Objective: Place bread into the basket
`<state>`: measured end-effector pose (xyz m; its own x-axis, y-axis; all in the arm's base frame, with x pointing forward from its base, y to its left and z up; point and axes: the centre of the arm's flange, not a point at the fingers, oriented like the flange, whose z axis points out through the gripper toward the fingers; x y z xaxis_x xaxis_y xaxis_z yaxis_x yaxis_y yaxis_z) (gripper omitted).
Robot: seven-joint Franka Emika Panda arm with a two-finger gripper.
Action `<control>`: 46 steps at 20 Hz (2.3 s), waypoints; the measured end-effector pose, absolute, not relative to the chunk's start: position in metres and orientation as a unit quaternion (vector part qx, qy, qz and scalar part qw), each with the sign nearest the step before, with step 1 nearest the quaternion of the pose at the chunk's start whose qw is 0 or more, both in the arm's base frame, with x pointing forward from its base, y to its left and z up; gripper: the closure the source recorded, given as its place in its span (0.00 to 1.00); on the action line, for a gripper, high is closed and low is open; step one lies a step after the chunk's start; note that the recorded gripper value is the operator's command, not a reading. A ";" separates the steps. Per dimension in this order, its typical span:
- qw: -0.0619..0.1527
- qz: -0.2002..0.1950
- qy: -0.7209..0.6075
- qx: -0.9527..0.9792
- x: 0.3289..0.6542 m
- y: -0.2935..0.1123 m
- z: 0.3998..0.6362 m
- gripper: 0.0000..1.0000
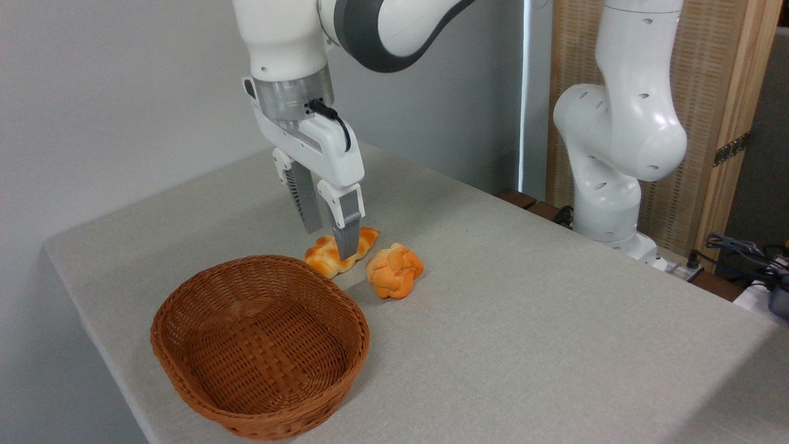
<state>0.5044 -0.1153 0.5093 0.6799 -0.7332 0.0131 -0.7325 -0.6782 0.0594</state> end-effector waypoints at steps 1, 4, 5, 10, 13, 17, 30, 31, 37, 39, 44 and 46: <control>0.031 -0.014 -0.406 0.913 0.499 -0.121 0.502 0.00; 0.035 -0.033 -0.418 0.907 0.487 -0.134 0.484 0.00; 0.036 -0.038 -0.423 0.905 0.483 -0.138 0.480 0.00; 0.036 -0.052 -0.445 0.893 0.473 -0.164 0.467 0.00; 0.034 -0.063 -0.451 0.890 0.470 -0.185 0.452 0.00; 0.032 -0.041 -0.420 0.906 0.477 -0.203 0.441 0.00; 0.028 -0.036 -0.416 0.908 0.482 -0.232 0.409 0.22; 0.028 -0.036 -0.418 0.907 0.481 -0.235 0.409 0.38; 0.028 -0.035 -0.422 0.906 0.480 -0.239 0.408 0.79; 0.028 -0.034 -0.424 0.905 0.479 -0.242 0.409 0.79; 0.028 -0.032 -0.426 0.904 0.479 -0.245 0.411 0.83; 0.028 -0.031 -0.427 0.903 0.479 -0.245 0.412 0.87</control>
<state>0.4791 -0.2454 0.4121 0.6340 -0.7726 -0.0322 -0.7692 -0.6344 0.0761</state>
